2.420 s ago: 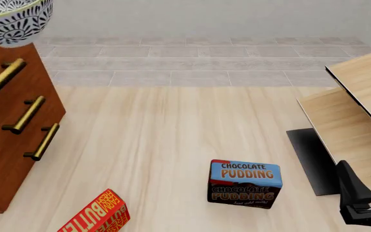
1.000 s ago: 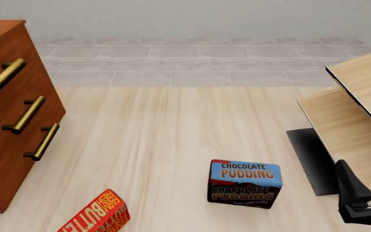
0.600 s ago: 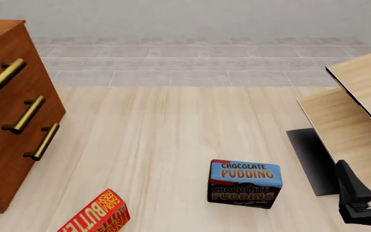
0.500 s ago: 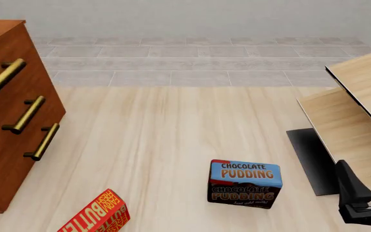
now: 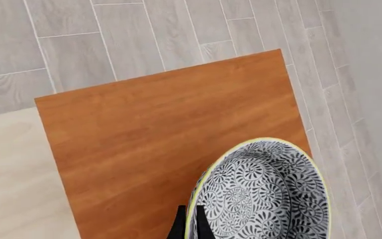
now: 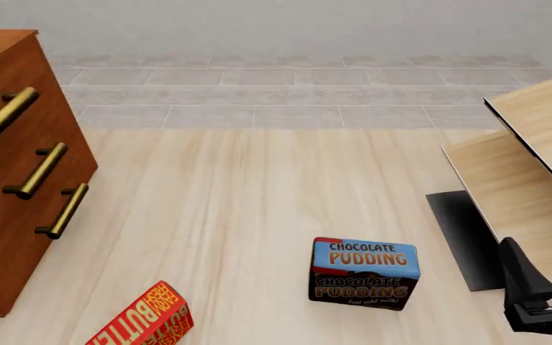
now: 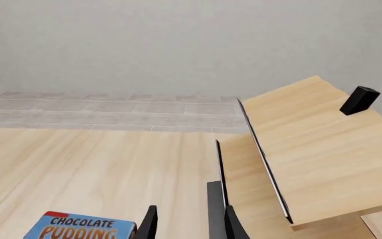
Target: Close the top drawer of the cabinet and put the bowl on top of it.
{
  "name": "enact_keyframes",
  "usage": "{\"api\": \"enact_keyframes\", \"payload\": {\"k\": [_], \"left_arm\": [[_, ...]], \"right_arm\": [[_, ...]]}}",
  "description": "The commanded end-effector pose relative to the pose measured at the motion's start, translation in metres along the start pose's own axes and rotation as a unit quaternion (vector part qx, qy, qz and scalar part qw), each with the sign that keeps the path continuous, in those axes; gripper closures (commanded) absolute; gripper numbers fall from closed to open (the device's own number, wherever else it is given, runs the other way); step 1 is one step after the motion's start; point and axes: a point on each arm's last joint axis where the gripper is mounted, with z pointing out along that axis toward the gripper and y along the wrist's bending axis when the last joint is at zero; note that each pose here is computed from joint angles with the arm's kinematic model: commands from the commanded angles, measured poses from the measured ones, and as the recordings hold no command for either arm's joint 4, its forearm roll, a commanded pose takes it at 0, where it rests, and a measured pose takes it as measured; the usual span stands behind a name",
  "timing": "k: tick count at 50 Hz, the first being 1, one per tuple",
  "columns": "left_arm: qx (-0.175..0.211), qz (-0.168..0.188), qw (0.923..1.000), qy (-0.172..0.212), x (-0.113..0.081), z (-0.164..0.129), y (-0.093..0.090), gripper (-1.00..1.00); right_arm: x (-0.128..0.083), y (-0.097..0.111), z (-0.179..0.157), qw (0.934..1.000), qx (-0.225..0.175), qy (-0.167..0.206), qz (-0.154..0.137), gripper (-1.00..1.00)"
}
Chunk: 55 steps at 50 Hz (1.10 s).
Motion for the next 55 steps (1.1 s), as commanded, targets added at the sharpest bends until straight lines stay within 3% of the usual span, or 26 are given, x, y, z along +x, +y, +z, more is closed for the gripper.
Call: {"api": "enact_keyframes", "payload": {"k": [1,37,47,48,55], "left_arm": [[0.0,0.002,1.0,-0.001,-0.001,0.001,0.0,1.0],[-0.015,0.01,0.9998,0.006,-0.005,0.011,0.006,1.0],[-0.005,0.015,0.9998,-0.011,-0.01,0.001,0.005,1.0],[-0.003,0.016,0.9997,-0.015,-0.011,-0.002,0.005,-1.0],[-0.01,0.009,0.9996,-0.026,-0.017,-0.006,0.012,-1.0]], "right_arm": [[0.0,0.0,0.001,1.0,0.0,0.0,0.0,-1.0],[0.0,0.0,-0.001,1.0,0.002,-0.001,0.001,-1.0],[0.0,0.0,0.0,1.0,0.001,-0.001,0.001,-1.0],[0.0,0.0,0.0,1.0,0.001,-0.001,0.001,-1.0],[0.0,0.0,0.0,1.0,0.001,0.0,0.0,-1.0]]}}
